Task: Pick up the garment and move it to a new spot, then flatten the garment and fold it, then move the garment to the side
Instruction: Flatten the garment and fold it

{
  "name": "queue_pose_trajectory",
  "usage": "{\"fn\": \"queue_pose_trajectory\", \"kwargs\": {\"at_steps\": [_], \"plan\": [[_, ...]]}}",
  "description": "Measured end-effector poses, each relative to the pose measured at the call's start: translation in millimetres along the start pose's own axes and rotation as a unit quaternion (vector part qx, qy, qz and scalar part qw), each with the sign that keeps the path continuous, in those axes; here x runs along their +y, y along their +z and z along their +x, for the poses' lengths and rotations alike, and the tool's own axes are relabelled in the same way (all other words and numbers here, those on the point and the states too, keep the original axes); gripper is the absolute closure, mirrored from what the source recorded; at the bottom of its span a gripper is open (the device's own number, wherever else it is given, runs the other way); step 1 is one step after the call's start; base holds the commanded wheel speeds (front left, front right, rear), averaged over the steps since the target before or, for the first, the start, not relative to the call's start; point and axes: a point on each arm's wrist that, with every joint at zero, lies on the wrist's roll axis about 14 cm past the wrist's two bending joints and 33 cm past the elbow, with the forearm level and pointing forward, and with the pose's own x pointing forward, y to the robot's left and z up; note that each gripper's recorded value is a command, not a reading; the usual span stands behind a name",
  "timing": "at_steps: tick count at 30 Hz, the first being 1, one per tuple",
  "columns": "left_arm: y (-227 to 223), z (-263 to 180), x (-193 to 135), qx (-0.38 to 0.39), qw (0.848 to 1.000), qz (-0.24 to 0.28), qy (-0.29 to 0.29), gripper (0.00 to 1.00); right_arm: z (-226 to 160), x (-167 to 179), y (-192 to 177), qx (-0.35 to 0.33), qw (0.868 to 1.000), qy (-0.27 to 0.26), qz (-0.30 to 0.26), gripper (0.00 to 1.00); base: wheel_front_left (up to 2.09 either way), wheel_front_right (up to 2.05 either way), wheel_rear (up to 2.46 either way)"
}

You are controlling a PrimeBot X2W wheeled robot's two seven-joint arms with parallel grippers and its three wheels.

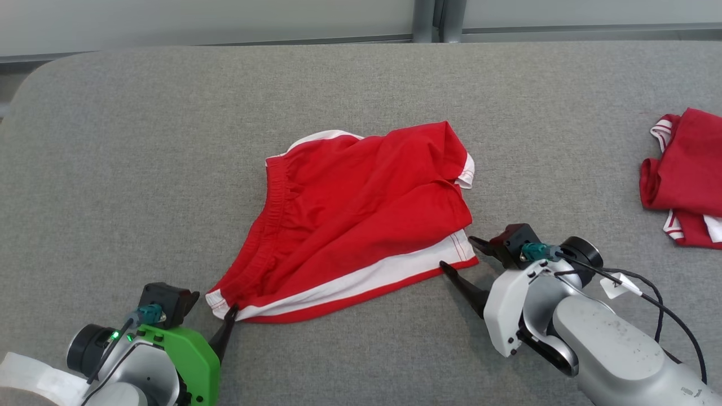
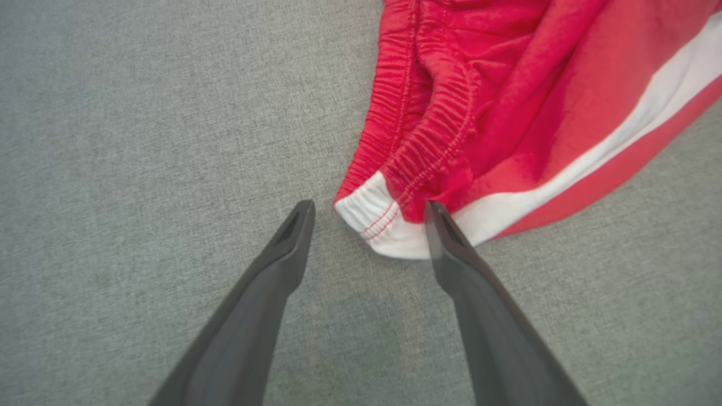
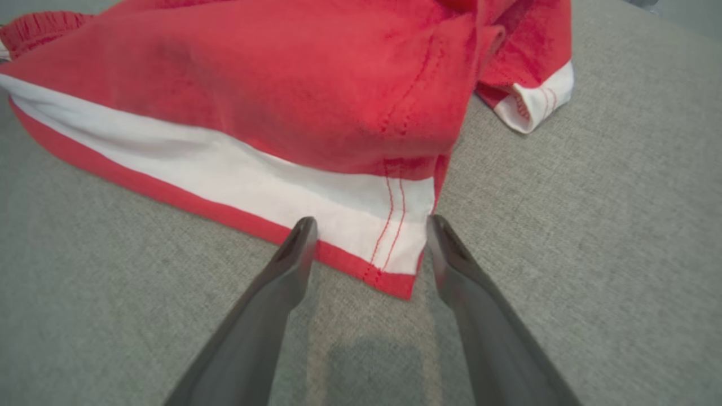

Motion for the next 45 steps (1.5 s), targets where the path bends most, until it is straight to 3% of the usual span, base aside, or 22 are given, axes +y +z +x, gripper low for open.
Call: {"fn": "queue_pose_trajectory", "kwargs": {"at_steps": [26,28,30,31,32,33,34,35,37,45], "plan": [[-16.9,13.5,-1.2,0.017,1.000,-0.011,-0.014,0.00,19.5,-1.0,-8.2,0.008,1.000,0.007,0.009,0.00,0.00,0.00,0.00],[-17.1,14.5,-3.8,0.016,1.000,-0.012,-0.019,0.00,20.3,-0.1,-9.8,0.010,1.000,0.008,0.010,0.09,0.00,0.00,0.00],[-16.6,15.9,-6.1,0.016,1.000,-0.012,-0.023,0.00,20.7,-1.2,-10.1,0.010,1.000,0.007,0.011,0.45,0.00,0.00,0.00],[-16.2,16.4,-7.4,0.016,0.999,-0.012,-0.026,0.00,20.8,-1.4,-10.2,0.010,1.000,0.007,0.012,0.54,0.00,0.00,0.00],[-15.6,17.0,-8.6,0.016,0.999,-0.012,-0.029,0.03,20.8,-1.7,-10.1,0.011,1.000,0.007,0.011,0.62,0.00,0.00,0.00],[-14.8,17.3,-9.6,0.014,0.999,-0.013,-0.031,0.35,20.6,-1.8,-9.6,0.009,1.000,0.006,0.011,0.69,0.00,0.00,0.00],[-14.4,17.7,-11.0,0.013,0.999,-0.015,-0.033,0.56,20.4,-1.4,-9.3,0.008,1.000,0.007,0.012,0.74,0.00,0.00,0.00],[-12.8,17.8,-12.6,0.011,0.999,-0.016,-0.036,0.65,19.9,-1.7,-8.1,0.005,1.000,0.006,0.013,0.80,0.00,0.00,0.00],[-7.8,17.9,-16.7,0.002,0.999,-0.024,-0.042,1.00,18.7,-2.4,-4.7,-0.003,1.000,0.004,0.016,0.97,0.00,0.00,0.00],[31.1,8.2,-35.7,-0.066,0.990,-0.099,-0.077,1.00,-0.1,-14.9,15.0,-0.048,0.998,-0.014,0.031,1.00,0.00,0.00,0.00]]}}
